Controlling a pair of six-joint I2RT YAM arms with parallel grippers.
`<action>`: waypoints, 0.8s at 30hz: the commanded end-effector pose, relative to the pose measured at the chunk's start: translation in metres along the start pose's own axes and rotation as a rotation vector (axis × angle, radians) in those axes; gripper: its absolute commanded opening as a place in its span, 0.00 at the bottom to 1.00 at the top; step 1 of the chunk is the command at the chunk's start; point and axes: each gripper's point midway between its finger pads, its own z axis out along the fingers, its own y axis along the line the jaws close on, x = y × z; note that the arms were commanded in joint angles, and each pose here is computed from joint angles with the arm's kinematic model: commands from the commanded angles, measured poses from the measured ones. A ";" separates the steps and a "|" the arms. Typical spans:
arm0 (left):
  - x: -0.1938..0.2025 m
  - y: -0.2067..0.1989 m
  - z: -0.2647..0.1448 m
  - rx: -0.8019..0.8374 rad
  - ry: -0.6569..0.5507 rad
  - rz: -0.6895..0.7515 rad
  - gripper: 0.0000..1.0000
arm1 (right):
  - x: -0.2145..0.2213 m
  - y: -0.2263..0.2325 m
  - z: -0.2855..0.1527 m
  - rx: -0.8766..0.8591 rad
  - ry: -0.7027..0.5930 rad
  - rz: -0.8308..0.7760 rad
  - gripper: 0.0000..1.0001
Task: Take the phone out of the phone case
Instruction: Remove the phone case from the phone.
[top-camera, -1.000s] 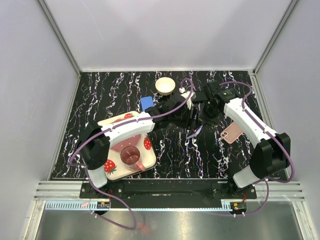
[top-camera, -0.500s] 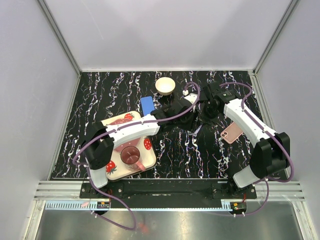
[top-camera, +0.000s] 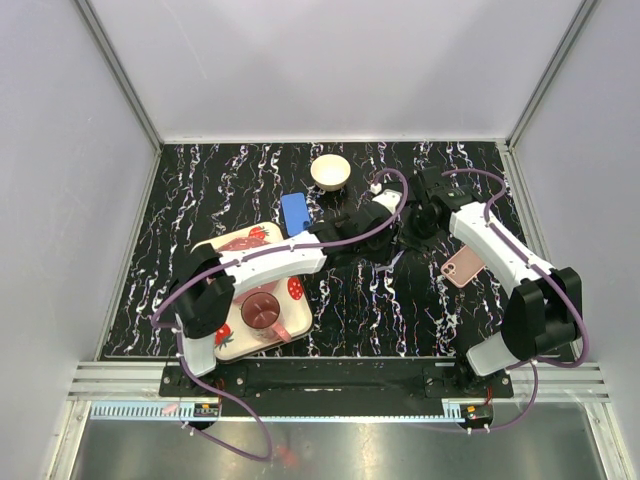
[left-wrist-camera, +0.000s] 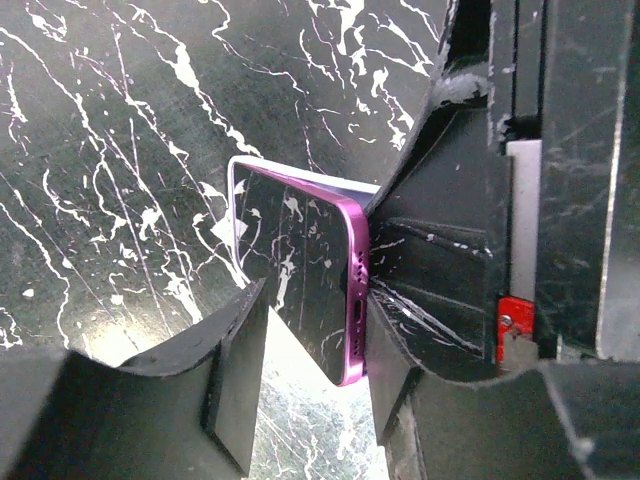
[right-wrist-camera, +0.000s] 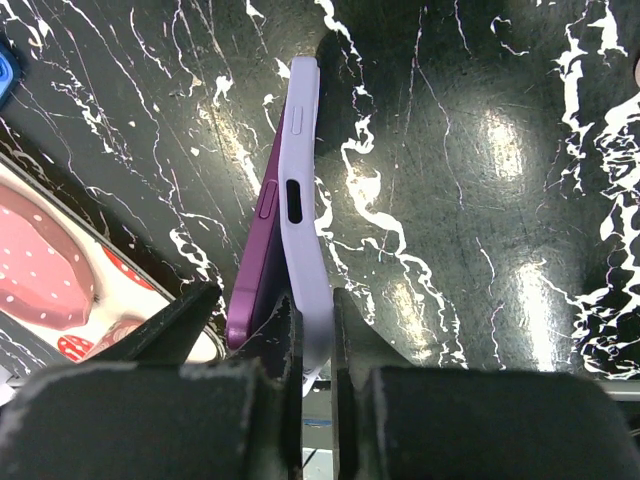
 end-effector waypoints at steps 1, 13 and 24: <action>0.015 0.021 0.020 -0.137 0.023 0.088 0.43 | 0.008 0.030 -0.020 -0.152 0.022 0.008 0.00; 0.025 0.026 0.030 -0.174 0.045 0.125 0.36 | 0.008 0.031 -0.020 -0.157 0.022 0.011 0.00; -0.013 0.019 -0.009 -0.147 -0.041 0.111 0.00 | 0.002 0.017 -0.011 -0.089 -0.019 -0.020 0.00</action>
